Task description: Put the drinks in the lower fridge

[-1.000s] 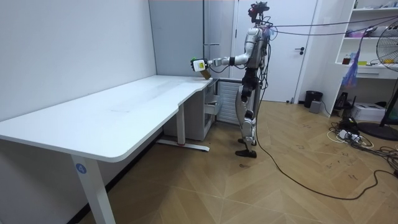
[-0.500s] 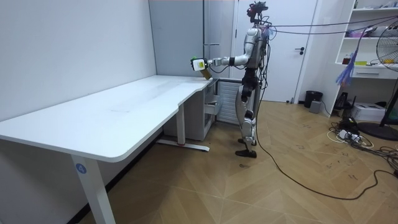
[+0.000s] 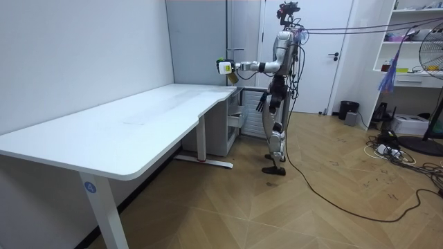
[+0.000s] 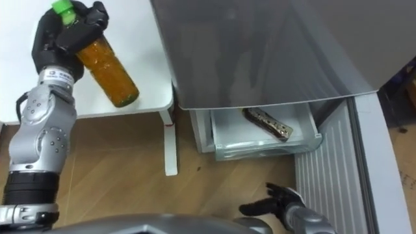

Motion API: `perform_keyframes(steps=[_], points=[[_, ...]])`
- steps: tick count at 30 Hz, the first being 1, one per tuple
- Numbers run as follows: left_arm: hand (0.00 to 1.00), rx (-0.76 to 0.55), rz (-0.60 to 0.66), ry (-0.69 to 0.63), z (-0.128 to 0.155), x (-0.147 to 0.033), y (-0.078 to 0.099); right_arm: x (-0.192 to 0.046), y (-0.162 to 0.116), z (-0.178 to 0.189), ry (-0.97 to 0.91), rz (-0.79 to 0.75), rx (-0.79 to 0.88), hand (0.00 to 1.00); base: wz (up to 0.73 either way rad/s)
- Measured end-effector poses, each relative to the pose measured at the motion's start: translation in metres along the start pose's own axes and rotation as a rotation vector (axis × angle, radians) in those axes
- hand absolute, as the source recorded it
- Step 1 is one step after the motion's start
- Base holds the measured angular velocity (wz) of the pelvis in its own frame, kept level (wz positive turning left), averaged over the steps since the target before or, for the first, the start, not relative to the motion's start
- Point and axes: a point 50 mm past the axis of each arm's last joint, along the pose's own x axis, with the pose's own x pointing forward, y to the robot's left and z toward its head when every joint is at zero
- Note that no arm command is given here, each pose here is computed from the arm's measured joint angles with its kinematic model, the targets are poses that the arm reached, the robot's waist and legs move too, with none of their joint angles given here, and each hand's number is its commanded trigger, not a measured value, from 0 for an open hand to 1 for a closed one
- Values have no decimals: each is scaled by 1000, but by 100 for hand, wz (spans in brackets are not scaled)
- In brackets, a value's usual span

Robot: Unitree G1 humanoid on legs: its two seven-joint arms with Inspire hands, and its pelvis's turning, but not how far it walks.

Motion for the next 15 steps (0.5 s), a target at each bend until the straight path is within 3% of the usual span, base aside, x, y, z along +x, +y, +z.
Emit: perform_keyframes(steps=[15], points=[[100,-31,-33,60,-23,-23,-3,-15,28,96,-417,64,-209,0,9]])
